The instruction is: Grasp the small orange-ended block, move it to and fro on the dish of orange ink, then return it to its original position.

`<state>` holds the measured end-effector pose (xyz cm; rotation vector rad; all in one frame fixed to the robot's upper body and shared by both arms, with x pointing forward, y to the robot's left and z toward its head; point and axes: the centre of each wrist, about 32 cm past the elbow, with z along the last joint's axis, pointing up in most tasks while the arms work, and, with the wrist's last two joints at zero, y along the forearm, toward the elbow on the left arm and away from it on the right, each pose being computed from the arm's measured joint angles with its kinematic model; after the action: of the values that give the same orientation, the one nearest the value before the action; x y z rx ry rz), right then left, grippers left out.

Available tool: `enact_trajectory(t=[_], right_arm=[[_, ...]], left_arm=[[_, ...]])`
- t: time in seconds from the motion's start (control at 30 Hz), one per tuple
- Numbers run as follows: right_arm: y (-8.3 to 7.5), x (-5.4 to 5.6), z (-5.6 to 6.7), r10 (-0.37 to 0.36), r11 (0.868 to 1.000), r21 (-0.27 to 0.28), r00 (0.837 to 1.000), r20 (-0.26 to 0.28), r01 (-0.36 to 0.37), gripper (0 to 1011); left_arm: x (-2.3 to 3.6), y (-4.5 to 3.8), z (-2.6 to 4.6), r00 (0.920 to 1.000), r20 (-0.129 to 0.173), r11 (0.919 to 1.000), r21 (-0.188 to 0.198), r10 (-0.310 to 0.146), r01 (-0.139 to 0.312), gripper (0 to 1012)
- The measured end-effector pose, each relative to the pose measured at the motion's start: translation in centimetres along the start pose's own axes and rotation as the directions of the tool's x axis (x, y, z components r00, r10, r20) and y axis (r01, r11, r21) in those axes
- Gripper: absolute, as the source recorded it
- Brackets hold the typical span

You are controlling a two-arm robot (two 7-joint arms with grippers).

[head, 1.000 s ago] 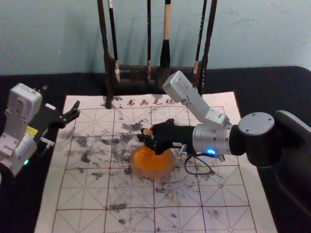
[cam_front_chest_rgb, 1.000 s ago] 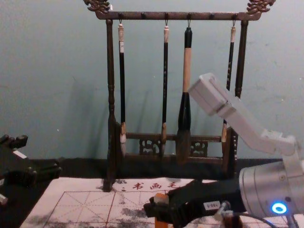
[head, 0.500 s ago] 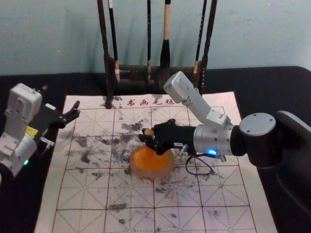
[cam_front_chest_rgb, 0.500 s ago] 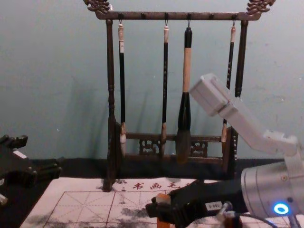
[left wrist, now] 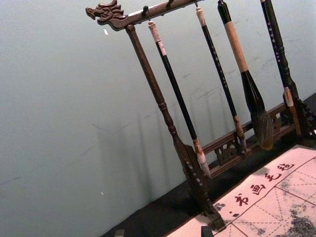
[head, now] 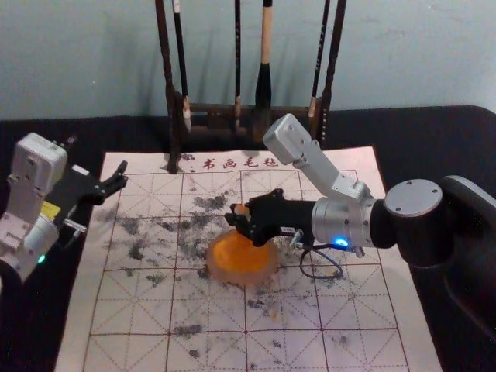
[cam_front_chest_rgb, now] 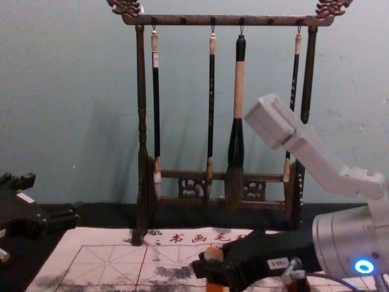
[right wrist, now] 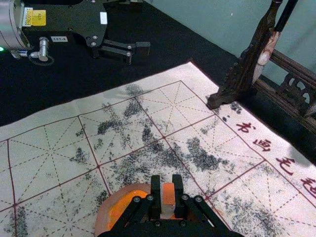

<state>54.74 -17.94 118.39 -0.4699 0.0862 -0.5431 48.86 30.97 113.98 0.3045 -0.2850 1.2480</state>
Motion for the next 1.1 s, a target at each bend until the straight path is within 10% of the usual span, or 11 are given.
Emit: enact_trajectory(t=[1.1], right_arm=[[-1.0, 0.1, -0.7, -0.004, 1.0, -0.001, 1.0, -0.014, 0.004, 112]], left_arm=[[0.0, 0.0, 0.0, 1.0, 0.0, 1.0, 0.0, 0.0, 0.0, 1001]])
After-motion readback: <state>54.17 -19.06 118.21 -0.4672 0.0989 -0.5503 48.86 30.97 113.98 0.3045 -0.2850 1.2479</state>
